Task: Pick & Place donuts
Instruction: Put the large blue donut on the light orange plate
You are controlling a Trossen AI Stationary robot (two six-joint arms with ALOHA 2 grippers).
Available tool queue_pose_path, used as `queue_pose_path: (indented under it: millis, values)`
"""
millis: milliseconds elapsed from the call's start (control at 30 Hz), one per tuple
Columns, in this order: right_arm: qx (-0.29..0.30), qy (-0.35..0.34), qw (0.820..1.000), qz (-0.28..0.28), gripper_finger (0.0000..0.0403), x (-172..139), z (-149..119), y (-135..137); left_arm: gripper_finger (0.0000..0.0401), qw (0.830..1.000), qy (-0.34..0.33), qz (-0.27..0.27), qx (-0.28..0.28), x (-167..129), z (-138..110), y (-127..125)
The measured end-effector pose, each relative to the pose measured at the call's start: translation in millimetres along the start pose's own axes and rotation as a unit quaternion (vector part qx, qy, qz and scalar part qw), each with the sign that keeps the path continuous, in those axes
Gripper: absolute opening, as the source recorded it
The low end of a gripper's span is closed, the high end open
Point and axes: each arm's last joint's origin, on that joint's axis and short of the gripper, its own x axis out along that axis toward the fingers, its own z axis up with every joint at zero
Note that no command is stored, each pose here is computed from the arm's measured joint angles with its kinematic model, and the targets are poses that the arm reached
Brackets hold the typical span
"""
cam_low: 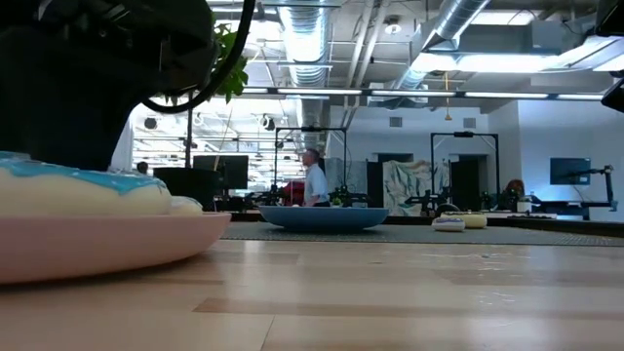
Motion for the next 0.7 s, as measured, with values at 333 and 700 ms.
queue_pose_path:
  millis: [333,700]
  values:
    - [0.001,-0.001,1.000,0.001,0.0000,0.0,0.3,0.3,0.0242,1.000,0.011,0.025,0.006,-17.5,1.1,-0.5]
    - [0.001,-0.001,1.000,0.001,0.0000,0.0,0.3,0.2,0.0242,0.999,0.027,0.033,0.010,-17.9,1.2,1.1]
